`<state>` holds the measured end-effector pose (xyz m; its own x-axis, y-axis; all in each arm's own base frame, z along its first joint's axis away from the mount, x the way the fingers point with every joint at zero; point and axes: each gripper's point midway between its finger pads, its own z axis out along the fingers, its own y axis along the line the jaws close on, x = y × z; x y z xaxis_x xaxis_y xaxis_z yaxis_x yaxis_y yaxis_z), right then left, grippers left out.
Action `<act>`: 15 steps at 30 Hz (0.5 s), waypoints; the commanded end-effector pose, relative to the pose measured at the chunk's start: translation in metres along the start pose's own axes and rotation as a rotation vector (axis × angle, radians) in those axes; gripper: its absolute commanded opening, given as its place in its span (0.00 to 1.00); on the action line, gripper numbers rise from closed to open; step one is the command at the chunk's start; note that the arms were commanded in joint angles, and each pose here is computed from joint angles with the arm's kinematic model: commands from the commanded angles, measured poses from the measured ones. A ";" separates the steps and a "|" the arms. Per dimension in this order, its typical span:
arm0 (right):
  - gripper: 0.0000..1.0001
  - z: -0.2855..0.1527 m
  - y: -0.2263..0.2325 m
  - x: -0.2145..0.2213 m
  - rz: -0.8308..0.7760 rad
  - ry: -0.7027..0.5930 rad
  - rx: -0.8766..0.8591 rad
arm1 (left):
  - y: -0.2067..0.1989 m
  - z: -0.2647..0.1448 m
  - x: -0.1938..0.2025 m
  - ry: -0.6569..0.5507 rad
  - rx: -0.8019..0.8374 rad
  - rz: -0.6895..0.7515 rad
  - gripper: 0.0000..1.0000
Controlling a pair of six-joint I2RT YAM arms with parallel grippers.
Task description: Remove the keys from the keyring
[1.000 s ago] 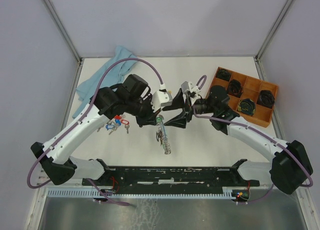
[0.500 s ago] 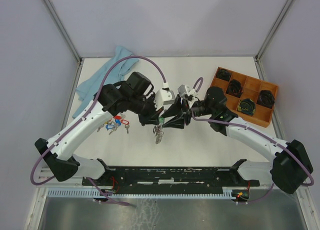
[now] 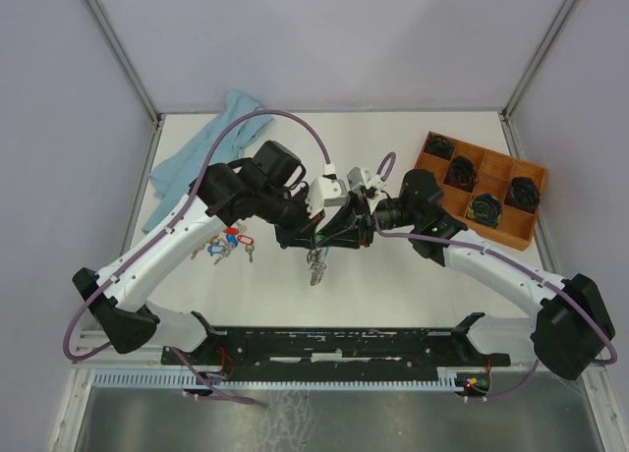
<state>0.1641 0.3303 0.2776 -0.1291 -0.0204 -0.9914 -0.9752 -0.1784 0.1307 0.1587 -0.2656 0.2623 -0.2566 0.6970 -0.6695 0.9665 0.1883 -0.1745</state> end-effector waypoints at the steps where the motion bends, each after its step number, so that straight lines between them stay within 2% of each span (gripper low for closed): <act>1: 0.22 0.005 0.008 -0.023 -0.063 -0.023 -0.043 | -0.001 -0.009 -0.028 -0.095 0.000 0.073 0.03; 4: 0.01 0.005 0.008 -0.022 -0.060 -0.015 -0.049 | -0.002 -0.010 -0.030 -0.104 0.006 0.077 0.03; 8: 0.01 0.003 0.009 -0.025 -0.063 -0.014 -0.043 | -0.007 -0.014 -0.035 -0.144 0.010 0.095 0.04; 11: 0.01 0.002 0.008 -0.028 -0.042 -0.017 -0.029 | -0.013 -0.016 -0.039 -0.203 0.022 0.117 0.09; 15: 0.01 0.003 0.008 -0.027 -0.025 -0.012 -0.044 | -0.014 -0.013 -0.042 -0.255 0.021 0.124 0.03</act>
<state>0.1664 0.3308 0.2831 -0.1387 -0.0318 -0.9898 -0.9749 -0.1712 0.1421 0.1527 -0.2645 0.2632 -0.2412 0.6719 -0.7003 0.9705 0.1692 -0.1719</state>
